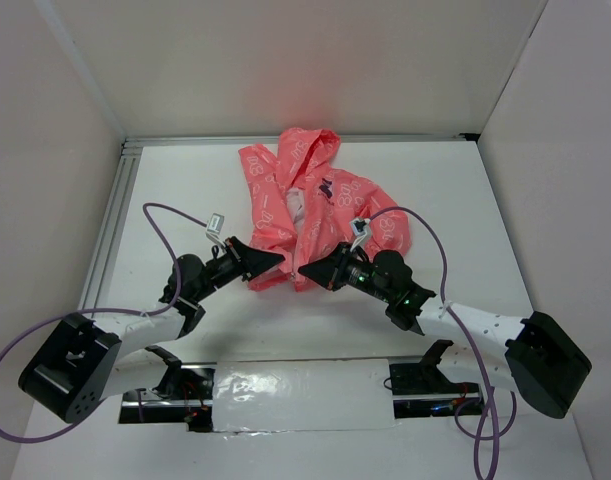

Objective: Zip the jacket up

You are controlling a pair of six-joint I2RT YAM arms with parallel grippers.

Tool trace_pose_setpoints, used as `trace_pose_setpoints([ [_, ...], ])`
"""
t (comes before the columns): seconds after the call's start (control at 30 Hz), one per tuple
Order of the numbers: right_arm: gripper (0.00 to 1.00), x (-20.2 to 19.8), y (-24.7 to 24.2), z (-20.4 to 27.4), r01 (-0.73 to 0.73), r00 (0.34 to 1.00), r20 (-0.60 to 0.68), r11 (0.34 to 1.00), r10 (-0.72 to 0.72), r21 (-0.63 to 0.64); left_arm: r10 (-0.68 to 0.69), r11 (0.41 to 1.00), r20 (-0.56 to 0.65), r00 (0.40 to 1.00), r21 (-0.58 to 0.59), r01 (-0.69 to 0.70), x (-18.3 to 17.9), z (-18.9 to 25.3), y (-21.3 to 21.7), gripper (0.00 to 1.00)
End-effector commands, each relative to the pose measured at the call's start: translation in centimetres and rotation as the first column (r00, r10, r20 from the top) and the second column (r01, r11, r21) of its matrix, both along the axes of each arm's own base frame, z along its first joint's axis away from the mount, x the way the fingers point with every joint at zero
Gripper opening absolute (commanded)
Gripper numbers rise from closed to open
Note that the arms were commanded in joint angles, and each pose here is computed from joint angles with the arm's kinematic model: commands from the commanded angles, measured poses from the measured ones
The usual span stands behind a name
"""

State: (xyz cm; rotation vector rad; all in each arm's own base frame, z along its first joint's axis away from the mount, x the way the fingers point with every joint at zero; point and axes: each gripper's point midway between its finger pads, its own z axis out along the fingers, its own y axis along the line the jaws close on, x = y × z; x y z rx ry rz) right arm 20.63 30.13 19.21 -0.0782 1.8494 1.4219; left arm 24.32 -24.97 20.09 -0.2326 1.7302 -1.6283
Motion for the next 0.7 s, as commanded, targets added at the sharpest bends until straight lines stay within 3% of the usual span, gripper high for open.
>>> trace_pose_setpoints([
  [0.0,0.0,0.57,0.15,4.41,0.007,0.994,0.108,0.996,-0.016,0.086,-0.002,0.999,0.083,0.997,-0.04,0.005,-0.44,2.02,0.08,0.0],
  [0.67,0.0,0.77,0.3,4.7,0.006,0.992,0.122,0.996,-0.017,0.087,-0.002,0.999,0.075,0.997,-0.036,0.005,-0.42,1.47,0.06,0.0],
])
